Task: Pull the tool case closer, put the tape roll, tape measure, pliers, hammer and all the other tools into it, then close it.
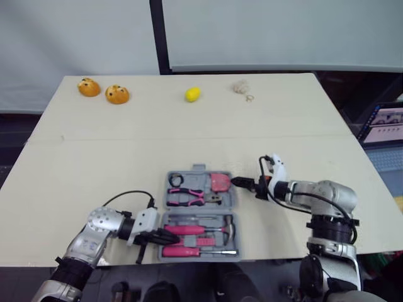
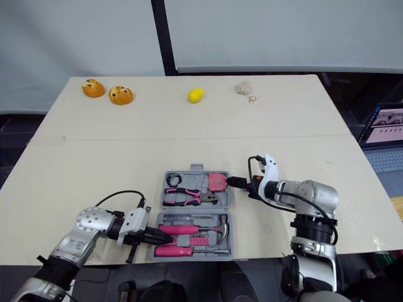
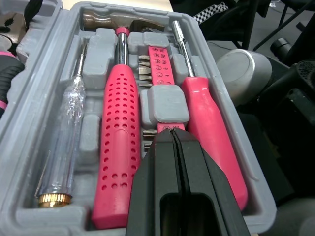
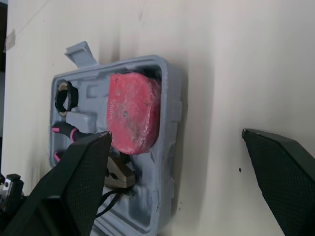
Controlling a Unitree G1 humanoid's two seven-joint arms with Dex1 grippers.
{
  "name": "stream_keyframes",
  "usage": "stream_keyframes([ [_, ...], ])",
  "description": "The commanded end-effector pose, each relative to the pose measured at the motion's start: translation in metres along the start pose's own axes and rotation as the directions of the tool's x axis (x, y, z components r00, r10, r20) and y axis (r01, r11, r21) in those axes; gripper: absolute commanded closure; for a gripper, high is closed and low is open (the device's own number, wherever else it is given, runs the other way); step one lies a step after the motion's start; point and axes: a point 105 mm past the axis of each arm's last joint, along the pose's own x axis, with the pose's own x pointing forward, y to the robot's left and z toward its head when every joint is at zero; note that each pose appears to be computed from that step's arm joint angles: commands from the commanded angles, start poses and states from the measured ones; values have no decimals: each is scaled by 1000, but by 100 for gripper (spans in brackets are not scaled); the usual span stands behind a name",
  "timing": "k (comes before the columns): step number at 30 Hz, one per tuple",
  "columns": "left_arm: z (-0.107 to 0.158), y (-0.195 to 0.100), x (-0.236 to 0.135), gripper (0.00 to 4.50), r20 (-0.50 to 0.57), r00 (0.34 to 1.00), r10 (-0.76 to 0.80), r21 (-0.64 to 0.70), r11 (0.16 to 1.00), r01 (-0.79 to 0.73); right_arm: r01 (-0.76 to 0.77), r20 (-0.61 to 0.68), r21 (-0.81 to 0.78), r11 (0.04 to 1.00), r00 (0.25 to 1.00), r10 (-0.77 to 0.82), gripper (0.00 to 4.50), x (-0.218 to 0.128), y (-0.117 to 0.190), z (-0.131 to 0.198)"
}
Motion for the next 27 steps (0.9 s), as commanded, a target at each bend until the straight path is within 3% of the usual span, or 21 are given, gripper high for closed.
stream_keyframes([
  [1,-20,-6,4,450,-69,998,-10,-44,999,7,-9,-18,-25,1000,1000,8,2,6,-3,1],
  [13,-35,-5,4,450,-116,993,-24,-30,999,21,-216,-177,-128,968,965,192,2,34,27,-7],
  [27,-53,-8,-2,450,-176,984,-22,-12,1000,20,-470,-151,-148,870,880,450,2,12,62,14],
])
